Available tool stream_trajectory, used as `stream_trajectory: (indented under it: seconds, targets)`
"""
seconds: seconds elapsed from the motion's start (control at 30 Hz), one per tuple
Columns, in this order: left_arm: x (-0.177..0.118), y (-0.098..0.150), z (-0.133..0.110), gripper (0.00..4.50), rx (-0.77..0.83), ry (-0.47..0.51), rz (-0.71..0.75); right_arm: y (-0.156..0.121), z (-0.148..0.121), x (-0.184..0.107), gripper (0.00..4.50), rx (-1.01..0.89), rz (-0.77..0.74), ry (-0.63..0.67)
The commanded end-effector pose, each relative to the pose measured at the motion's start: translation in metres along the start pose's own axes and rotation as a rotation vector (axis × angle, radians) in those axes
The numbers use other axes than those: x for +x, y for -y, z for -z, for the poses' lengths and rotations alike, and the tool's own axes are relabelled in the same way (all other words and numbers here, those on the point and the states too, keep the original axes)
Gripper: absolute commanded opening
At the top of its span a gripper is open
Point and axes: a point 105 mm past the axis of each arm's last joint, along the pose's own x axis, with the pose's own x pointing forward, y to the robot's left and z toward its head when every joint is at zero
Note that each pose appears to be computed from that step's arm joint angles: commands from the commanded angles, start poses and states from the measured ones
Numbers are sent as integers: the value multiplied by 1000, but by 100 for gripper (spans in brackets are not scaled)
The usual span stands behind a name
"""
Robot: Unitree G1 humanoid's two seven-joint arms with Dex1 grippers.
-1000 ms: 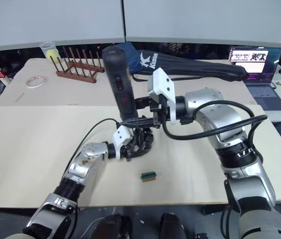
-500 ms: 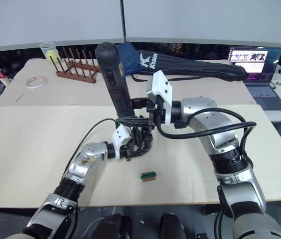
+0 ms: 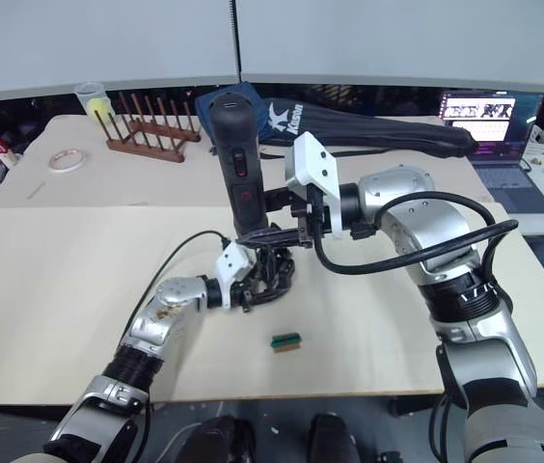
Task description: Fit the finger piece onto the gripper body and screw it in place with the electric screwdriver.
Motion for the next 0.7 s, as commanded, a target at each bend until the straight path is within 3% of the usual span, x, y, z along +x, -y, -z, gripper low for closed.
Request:
stream_trajectory:
  seconds: [0.03,0.4,0.7]
  targets:
    - [-6,13,-51,230,89,185,89,12,72,-20,196,196,123,-257]
    - [0,10,-61,230,122,188,84,15,46,-8,196,227,97,-165]
    - [1,10,-58,230,133,171,87,10,51,-8,196,239,102,-168]
